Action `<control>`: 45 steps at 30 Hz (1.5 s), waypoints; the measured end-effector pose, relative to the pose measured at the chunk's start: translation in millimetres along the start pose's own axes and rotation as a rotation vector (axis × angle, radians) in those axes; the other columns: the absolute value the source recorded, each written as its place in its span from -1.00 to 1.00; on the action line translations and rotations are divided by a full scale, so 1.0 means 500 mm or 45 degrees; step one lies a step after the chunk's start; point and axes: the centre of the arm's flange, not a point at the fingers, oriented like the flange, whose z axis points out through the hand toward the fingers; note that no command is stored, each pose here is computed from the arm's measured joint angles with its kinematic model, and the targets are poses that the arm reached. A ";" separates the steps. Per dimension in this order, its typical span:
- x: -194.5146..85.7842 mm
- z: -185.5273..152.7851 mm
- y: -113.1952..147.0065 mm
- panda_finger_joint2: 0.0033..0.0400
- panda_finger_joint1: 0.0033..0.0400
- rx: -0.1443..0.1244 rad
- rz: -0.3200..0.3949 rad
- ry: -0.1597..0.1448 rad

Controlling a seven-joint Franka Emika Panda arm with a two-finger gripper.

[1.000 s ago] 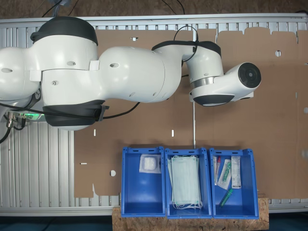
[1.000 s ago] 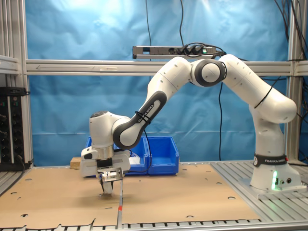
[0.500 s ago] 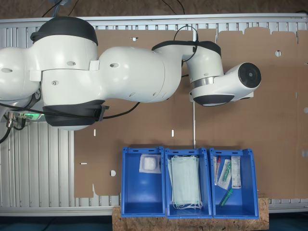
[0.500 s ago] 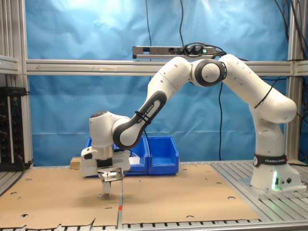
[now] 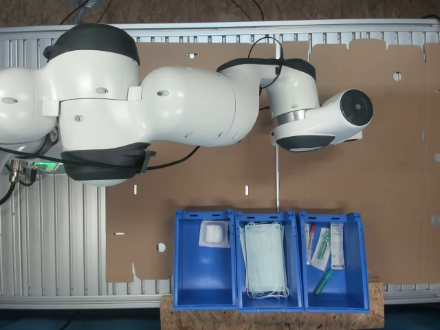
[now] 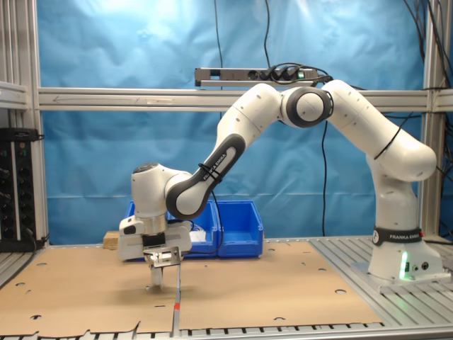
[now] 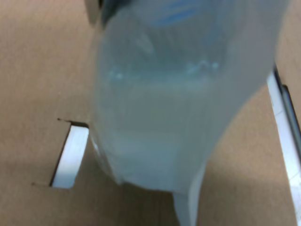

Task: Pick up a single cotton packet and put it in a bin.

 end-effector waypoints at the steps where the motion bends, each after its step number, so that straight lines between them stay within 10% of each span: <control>1: 0.000 0.000 0.000 -0.90 -0.90 0.000 0.000 0.000; 16: 0.000 -0.073 -0.002 -0.89 -0.89 -0.008 -0.003 -0.002; 34: -0.060 -0.471 -0.019 -0.89 -0.89 -0.137 0.024 0.112; 45: -0.145 -0.587 -0.079 -0.89 -0.89 -0.158 0.037 0.139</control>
